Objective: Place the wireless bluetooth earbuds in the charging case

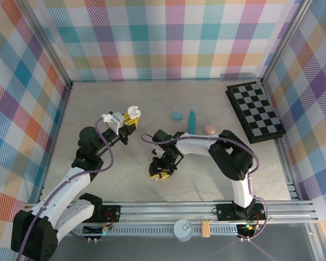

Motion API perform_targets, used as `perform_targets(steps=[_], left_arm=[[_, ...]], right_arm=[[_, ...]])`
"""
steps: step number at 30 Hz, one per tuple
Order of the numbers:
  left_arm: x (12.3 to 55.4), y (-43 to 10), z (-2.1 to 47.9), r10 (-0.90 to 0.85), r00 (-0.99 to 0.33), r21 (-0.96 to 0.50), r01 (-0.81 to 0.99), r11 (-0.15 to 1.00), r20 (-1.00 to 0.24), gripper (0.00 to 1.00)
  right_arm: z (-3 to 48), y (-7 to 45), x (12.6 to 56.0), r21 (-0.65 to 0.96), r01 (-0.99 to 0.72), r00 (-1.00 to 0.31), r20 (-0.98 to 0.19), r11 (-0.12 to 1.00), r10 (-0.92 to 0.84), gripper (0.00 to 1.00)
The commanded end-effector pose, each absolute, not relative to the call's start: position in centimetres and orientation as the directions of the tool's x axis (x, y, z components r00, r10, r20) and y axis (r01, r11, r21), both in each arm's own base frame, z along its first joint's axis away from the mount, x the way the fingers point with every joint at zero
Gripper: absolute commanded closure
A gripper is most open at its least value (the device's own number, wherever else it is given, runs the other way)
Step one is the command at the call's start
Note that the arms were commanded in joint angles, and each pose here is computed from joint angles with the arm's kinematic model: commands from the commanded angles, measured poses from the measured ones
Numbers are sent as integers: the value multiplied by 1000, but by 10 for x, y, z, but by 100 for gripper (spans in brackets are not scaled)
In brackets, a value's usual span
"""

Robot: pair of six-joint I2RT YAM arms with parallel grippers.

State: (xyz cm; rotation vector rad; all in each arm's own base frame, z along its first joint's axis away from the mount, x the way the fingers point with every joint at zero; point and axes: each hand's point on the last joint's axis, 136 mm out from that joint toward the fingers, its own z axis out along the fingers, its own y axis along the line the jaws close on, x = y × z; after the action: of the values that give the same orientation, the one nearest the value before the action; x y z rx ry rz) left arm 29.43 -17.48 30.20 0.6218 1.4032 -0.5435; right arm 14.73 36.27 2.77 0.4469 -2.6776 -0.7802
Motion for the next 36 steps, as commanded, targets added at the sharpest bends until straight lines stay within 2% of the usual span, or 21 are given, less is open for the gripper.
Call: perform_targets(steps=[1,7,15,17,23,36], left_arm=[[298,-171,320,10,140,101,661,743,-990,100],[296,-171,323,26,152,121,660,741,-988,100],[296,-171,320,52,153,142,662,736,-987,100],[297,-171,318,59,150,144,661,736,-987,100],[298,-172,315,56,149,142,663,735,-987,100],[297,-172,314,56,142,137,666,733,-988,100]], right_arm=[[34,353,140,509,-246,-894,211,825,-396,55],[32,345,152,380,-227,-908,251,897,-336,55],[29,358,148,386,-87,-898,370,919,-240,59],[30,358,148,383,-75,-901,370,921,-227,56],[29,363,147,402,-57,-897,382,914,-224,56],[26,374,166,448,-4,-913,363,894,-186,61]])
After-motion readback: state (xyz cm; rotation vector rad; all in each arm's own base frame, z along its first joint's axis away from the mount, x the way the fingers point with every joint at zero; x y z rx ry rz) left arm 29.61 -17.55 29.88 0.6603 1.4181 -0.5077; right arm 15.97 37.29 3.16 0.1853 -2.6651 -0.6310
